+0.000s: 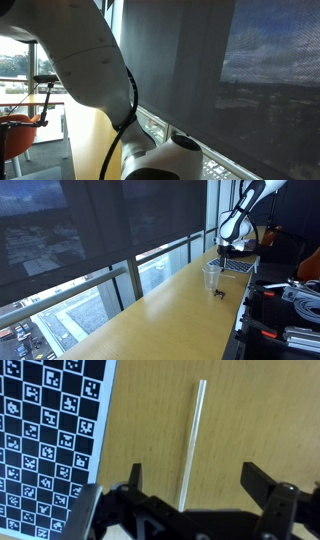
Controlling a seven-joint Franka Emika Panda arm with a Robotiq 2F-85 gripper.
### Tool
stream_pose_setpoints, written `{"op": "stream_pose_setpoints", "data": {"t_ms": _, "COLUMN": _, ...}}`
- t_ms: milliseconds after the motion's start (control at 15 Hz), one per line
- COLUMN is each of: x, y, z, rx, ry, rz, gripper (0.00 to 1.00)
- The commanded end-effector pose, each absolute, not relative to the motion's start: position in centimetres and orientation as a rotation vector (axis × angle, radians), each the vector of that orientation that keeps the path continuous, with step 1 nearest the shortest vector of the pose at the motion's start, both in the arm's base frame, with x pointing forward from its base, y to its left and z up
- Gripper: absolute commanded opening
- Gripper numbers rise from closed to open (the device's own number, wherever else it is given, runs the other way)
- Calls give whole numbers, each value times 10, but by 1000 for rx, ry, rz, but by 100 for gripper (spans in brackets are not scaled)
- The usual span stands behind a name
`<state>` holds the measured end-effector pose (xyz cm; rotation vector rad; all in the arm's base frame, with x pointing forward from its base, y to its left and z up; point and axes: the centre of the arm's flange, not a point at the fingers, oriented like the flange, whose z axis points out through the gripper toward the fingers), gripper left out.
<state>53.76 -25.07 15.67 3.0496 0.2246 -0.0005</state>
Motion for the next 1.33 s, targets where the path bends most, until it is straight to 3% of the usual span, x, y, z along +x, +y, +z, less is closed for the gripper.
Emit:
{"op": "stream_pose_setpoints", "data": {"t_ms": 0, "x": 549, "y": -254, "z": 137, "rx": 3060, "ry": 144, "rz": 13, "gripper": 100}}
{"op": "stream_pose_setpoints", "data": {"t_ms": 400, "x": 556, "y": -261, "z": 113, "rx": 3071, "ry": 90, "rz": -6, "gripper": 100}}
{"op": "stream_pose_setpoints", "data": {"t_ms": 467, "x": 557, "y": -260, "z": 112, "rx": 3072, "ry": 88, "rz": -6, "gripper": 84}}
{"op": "stream_pose_setpoints", "data": {"t_ms": 600, "x": 560, "y": -258, "z": 109, "rx": 3073, "ry": 87, "rz": -8, "gripper": 65}}
{"op": "stream_pose_setpoints", "data": {"t_ms": 1133, "x": 565, "y": -258, "z": 108, "rx": 3067, "ry": 80, "rz": -4, "gripper": 6}}
{"op": "stream_pose_setpoints", "data": {"t_ms": 1267, "x": 566, "y": -259, "z": 108, "rx": 3064, "ry": 78, "rz": -4, "gripper": 0}}
